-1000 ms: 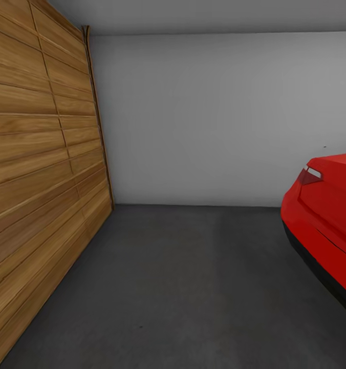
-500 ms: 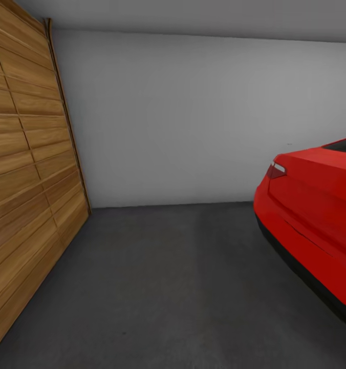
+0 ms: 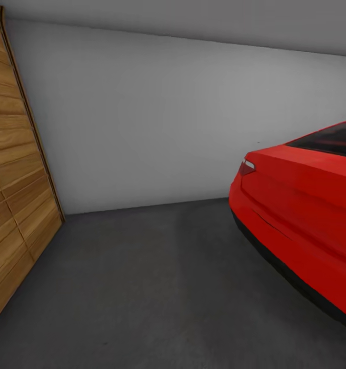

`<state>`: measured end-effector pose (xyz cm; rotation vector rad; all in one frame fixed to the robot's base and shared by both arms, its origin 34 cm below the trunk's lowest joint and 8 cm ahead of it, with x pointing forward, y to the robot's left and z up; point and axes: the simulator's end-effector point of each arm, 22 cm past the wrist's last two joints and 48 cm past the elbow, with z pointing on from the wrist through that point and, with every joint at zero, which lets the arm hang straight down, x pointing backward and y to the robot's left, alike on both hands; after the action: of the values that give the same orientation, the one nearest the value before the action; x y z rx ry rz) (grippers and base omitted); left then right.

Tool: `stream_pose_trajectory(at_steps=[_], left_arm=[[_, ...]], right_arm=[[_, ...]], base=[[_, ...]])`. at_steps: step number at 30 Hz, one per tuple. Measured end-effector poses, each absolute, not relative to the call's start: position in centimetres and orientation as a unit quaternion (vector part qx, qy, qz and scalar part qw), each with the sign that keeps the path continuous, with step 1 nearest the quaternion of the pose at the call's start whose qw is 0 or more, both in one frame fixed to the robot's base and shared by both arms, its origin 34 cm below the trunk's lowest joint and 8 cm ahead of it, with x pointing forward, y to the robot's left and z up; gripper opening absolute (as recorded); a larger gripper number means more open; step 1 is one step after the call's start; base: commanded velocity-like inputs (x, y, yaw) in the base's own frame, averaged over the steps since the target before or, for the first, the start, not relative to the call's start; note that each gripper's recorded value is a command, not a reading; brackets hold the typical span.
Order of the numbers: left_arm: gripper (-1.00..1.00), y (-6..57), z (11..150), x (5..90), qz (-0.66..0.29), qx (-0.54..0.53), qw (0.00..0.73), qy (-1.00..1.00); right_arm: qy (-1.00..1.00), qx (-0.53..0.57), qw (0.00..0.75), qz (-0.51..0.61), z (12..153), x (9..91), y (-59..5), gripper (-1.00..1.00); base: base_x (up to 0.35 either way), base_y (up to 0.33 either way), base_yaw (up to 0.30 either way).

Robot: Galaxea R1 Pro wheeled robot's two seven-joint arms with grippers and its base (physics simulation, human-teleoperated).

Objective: Move the two storage containers from the living room to the garage. In the garage, place one container on the floor and stack the other container on top of it (either order is fine).

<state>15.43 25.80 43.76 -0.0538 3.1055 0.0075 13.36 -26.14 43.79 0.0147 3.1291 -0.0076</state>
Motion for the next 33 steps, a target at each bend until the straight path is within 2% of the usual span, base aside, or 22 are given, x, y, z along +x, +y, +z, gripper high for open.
stream_pose_trajectory(at_steps=[33], left_arm=[[1.0, 25.72, 43.78, 15.84, 0.002, -0.018, 0.023, 1.0]], right_arm=[[1.0, 0.006, 0.025, -0.002, 43.81, 14.32, -26.15, 1.0]], base=[[0.0, 0.0, -0.294]])
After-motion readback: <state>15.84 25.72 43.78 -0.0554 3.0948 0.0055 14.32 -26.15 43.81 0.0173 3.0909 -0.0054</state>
